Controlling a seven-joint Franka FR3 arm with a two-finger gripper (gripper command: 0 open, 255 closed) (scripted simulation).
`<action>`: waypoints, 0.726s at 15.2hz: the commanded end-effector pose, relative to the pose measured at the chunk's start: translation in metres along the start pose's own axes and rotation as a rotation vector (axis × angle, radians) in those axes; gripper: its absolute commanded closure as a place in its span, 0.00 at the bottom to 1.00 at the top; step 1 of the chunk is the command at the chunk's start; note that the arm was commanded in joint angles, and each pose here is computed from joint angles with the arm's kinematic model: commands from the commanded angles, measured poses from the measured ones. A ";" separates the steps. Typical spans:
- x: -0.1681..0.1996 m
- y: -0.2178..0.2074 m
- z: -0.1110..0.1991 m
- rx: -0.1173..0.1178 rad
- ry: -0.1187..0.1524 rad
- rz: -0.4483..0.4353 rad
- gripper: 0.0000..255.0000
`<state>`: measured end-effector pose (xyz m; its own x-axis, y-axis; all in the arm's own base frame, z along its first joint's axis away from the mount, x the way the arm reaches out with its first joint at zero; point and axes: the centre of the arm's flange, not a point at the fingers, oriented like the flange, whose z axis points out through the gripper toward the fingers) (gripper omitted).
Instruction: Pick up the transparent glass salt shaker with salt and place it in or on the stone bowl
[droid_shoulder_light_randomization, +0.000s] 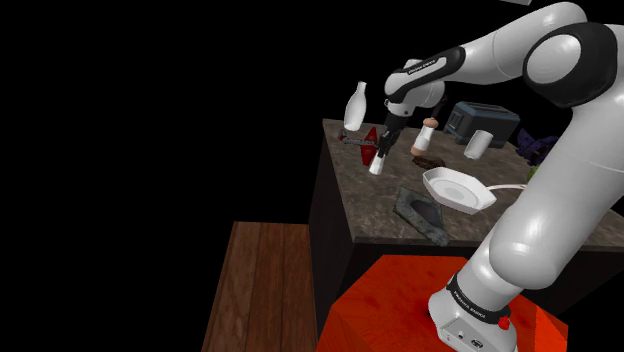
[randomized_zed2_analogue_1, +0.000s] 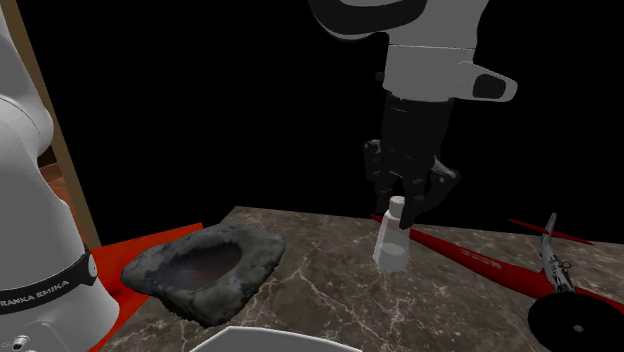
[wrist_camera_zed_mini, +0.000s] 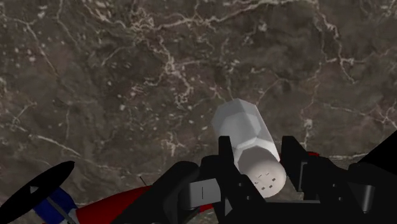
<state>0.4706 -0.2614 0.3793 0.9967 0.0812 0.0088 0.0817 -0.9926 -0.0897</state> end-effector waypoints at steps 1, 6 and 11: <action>0.000 -0.001 -0.011 0.000 0.000 0.000 1.00; 0.000 -0.003 -0.037 0.000 0.000 0.000 1.00; 0.001 -0.006 -0.063 0.000 0.000 0.000 1.00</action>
<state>0.4713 -0.2618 0.4377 0.9967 0.0812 0.0092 0.0817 -0.9926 -0.0897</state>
